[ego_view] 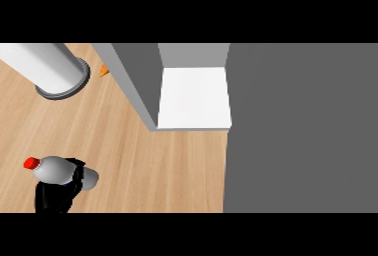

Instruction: Pick up the bottled water, place it into the cabinet and close the cabinet

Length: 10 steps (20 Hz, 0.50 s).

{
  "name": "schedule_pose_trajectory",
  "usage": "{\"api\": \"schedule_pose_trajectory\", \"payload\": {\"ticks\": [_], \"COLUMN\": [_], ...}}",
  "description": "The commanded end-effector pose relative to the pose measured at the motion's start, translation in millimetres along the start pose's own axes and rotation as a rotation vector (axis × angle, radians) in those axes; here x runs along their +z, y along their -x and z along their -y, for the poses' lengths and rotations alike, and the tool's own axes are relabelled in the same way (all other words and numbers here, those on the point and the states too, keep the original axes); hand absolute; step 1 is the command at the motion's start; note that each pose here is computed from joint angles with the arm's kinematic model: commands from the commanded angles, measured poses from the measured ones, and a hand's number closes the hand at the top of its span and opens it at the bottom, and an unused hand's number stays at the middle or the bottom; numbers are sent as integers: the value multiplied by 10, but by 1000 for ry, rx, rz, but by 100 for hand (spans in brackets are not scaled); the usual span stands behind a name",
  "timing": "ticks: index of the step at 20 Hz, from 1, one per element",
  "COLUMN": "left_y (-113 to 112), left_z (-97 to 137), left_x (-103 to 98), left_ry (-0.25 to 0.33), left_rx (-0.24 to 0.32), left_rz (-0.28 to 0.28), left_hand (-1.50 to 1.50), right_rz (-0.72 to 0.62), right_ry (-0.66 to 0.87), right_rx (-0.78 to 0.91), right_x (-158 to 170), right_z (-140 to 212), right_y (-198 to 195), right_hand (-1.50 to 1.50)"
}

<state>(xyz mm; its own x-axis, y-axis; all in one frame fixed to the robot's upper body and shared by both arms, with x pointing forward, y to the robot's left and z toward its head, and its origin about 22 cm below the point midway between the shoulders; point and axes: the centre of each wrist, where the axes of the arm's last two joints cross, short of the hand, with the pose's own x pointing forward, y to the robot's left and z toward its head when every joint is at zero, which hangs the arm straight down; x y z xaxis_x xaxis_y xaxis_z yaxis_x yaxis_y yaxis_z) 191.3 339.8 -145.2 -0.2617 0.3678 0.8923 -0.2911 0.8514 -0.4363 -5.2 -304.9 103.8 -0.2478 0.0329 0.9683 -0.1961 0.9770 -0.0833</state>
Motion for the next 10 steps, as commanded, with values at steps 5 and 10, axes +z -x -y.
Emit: {"api": "schedule_pose_trajectory", "payload": {"ticks": [5, 10], "left_y": [146, 431], "left_z": [426, 1033], "left_x": [-139, -234], "left_ry": [137, 245], "left_rx": [16, 27], "left_rz": [-15, -3], "left_hand": [150, 150], "right_rz": [87, 93], "right_ry": [-5, -32], "right_rx": [-4, -8], "right_x": [-165, -182], "right_z": [-123, -82], "right_y": [-231, -315], "right_hand": [-150, -150]}}
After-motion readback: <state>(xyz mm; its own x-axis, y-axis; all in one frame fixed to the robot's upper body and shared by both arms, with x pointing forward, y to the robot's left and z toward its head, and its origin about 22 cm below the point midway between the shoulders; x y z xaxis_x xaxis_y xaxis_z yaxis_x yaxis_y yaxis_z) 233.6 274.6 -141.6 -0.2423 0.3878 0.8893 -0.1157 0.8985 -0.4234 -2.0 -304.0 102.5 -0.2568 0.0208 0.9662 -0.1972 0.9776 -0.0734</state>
